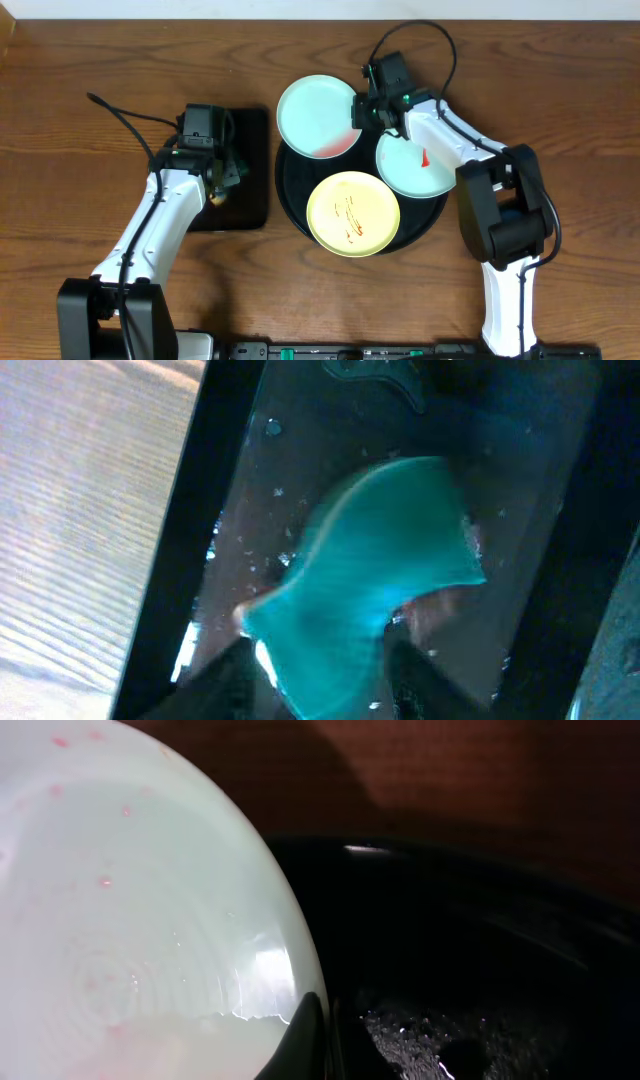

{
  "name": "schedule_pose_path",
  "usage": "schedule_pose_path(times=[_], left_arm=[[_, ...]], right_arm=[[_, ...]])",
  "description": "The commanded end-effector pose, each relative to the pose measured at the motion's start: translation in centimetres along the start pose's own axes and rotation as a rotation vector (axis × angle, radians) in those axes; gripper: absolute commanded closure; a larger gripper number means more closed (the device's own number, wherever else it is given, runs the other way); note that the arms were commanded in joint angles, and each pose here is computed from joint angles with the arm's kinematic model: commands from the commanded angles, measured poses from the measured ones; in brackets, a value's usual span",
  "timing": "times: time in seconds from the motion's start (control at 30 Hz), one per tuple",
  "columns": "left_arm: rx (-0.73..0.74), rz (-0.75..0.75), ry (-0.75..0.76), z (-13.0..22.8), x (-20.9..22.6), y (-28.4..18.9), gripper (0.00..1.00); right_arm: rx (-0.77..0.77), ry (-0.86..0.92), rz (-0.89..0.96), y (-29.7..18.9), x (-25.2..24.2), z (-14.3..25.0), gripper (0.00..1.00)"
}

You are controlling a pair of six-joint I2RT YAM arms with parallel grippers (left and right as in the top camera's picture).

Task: Clean dirty plates on tray and stack at the side
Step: 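Return the sponge to the black tray and release it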

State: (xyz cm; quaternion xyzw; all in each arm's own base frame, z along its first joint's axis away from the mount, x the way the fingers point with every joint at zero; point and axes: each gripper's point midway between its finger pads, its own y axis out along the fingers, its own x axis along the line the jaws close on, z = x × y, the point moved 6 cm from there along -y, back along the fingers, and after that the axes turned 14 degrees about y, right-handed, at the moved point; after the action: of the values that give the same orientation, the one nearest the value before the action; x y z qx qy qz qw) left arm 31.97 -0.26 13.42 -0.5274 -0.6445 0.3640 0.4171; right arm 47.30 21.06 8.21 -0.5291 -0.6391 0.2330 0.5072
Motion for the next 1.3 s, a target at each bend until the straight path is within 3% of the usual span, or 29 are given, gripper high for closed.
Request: schedule_pose_path(times=[0.0, 0.03, 0.13, 0.3, 0.6, 0.87, 1.27], left_arm=[[0.014, 0.011, -0.036, 0.4, -0.1, 0.3, 0.41], [0.014, 0.011, -0.036, 0.4, -0.1, 0.3, 0.33], [0.003, 0.012, -0.039, 0.2, -0.1, 0.1, 0.25], [-0.079, 0.022, -0.055, -0.9, 0.3, -2.1, 0.24], [-0.434, 0.066, -0.127, -1.7, 2.6, -13.1, 0.23], [-0.609, 0.087, -0.162, 1.0, 4.2, -19.4, 0.22], [-0.595, 0.086, -0.160, 2.6, 4.5, -20.1, 0.22]], right_arm=[[-0.058, -0.027, 0.014, -2.2, 1.1, -1.9, 0.99], [-0.067, -0.027, 0.024, -2.8, 1.1, -2.1, 0.99], [-0.105, -0.066, 0.035, -5.1, 1.6, -2.9, 0.99], [-0.171, -0.100, 0.073, -9.4, 2.1, -3.8, 0.99], [-0.308, -0.135, 0.167, -16.8, 2.2, -5.0, 0.99], [-0.328, -0.126, 0.303, -17.5, 0.6, -4.9, 0.99], [-0.362, -0.199, 0.442, -16.6, 0.6, -4.4, 0.99]])
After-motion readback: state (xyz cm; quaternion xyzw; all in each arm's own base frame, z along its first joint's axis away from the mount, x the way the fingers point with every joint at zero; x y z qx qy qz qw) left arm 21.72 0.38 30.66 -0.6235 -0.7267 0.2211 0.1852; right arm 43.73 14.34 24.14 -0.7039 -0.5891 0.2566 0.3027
